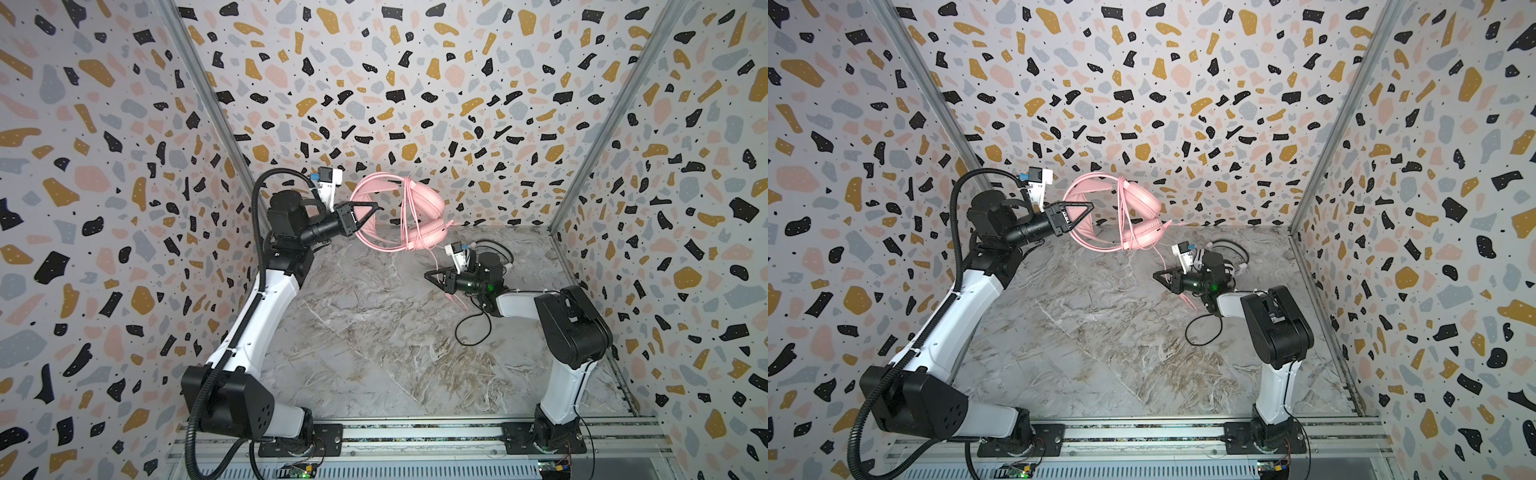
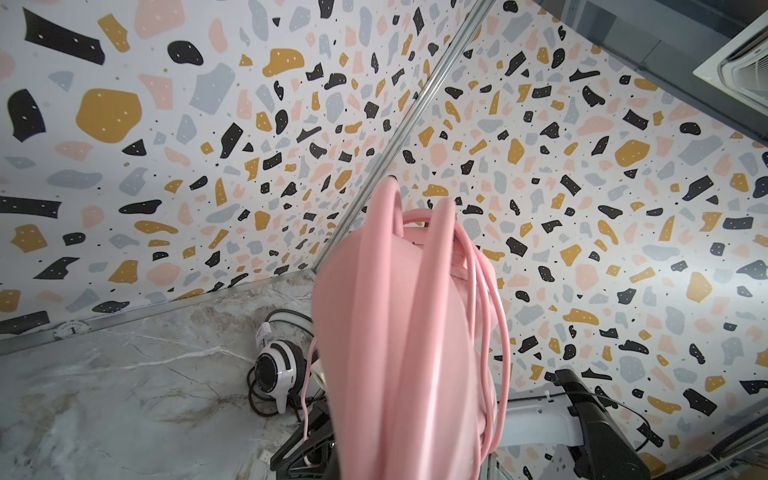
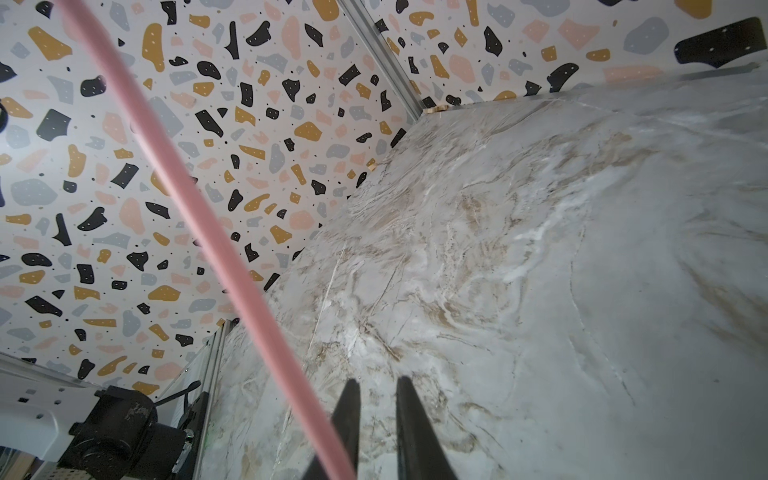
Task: Wrap the headphones
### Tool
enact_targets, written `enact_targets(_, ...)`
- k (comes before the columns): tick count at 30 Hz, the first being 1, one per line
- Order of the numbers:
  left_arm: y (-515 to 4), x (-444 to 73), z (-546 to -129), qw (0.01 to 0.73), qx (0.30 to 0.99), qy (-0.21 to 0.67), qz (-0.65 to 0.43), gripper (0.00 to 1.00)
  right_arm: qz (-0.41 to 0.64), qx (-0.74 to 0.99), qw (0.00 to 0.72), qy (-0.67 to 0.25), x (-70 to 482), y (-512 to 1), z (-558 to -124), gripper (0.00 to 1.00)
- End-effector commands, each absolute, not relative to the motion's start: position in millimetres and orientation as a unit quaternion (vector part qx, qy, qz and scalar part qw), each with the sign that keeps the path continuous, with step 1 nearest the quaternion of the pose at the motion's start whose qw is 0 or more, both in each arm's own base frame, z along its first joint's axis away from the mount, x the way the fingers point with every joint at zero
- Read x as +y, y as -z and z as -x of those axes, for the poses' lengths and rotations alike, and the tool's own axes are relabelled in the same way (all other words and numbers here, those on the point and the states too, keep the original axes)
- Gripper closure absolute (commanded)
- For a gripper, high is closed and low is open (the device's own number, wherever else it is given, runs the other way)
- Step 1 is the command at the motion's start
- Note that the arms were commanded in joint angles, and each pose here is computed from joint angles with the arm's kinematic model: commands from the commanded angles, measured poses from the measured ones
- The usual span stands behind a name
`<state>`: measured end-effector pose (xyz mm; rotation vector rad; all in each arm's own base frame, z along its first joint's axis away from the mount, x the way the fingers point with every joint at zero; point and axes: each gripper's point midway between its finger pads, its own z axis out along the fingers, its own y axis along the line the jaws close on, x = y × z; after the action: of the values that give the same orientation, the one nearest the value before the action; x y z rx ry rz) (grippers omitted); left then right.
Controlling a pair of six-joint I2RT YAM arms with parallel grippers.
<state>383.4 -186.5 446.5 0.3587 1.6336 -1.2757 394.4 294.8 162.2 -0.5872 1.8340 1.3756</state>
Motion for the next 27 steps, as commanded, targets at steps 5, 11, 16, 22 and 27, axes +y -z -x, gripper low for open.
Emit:
enact_targets(5,-510,-147,-374,0.622,0.600,0.496,-0.084,1.00,0.243,0.710,0.354,-0.558,317,-155,-364,0.92)
enact_targets(11,-501,-132,-383,0.635,0.587,0.502,-0.018,1.00,0.265,0.705,0.334,-0.568,347,-155,-333,0.94)
enact_targets(16,-487,-123,-396,0.635,0.600,0.486,0.023,1.00,0.291,0.690,0.311,-0.585,380,-167,-302,0.95)
enact_targets(22,-461,-110,-409,0.640,0.642,0.420,0.047,1.00,0.358,0.675,0.320,-0.561,417,-200,-260,0.95)
enact_targets(27,-433,-95,-419,0.638,0.694,0.330,0.046,1.00,0.382,0.673,0.368,-0.515,407,-233,-251,0.94)
